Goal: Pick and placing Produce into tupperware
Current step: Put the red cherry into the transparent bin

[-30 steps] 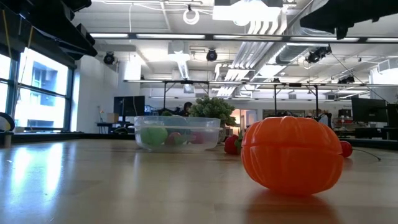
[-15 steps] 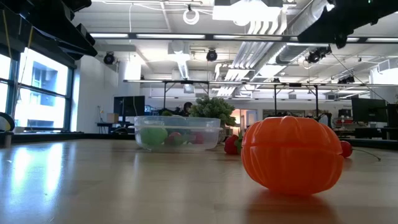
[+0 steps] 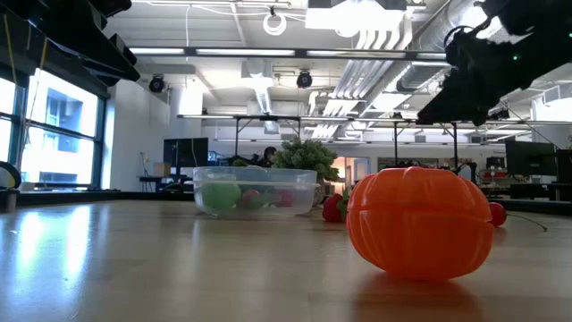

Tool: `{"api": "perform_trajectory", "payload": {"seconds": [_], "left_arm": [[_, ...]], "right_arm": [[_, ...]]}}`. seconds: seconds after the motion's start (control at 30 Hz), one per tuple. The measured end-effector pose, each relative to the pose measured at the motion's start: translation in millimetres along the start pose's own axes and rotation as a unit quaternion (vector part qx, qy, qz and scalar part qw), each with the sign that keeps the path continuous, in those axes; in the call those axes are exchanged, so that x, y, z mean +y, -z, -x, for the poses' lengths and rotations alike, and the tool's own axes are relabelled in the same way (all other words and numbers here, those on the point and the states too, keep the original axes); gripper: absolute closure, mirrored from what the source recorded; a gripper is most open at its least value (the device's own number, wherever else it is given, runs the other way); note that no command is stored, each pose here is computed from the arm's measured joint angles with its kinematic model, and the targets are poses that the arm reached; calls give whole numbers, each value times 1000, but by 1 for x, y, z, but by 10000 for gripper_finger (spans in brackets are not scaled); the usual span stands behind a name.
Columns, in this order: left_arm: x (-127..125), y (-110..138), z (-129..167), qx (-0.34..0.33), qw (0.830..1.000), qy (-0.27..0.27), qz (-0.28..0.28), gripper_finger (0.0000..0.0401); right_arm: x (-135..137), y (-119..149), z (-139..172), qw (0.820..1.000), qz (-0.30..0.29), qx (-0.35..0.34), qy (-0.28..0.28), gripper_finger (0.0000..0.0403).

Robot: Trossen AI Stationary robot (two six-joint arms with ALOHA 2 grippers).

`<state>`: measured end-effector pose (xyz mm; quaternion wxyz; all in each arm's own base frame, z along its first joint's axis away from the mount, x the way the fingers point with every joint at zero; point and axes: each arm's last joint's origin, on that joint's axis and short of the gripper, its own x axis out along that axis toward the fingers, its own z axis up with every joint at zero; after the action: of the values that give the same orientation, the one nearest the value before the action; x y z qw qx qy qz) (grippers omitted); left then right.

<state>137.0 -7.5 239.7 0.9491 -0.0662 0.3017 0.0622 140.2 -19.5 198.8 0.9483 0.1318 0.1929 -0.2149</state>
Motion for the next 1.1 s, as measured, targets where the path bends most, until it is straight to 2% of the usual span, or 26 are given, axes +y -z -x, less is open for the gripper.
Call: {"api": "perform_trajectory", "payload": {"seconds": [0.2,0.33,0.57,0.73,1.1], "left_arm": [[0,0,0,0,1000,0,0,300],[0,0,0,0,1000,0,0,300],[0,0,0,0,1000,0,0,300],[0,0,0,0,1000,0,0,300],[0,0,0,0,1000,0,0,300]], "right_arm": [[10,4,-24,999,-20,10,-48,295],[16,7,-40,999,-5,12,-47,273],[38,27,-65,997,71,5,-4,270],[53,40,-78,996,83,-12,-5,269],[78,57,-125,993,112,35,0,269]]}}
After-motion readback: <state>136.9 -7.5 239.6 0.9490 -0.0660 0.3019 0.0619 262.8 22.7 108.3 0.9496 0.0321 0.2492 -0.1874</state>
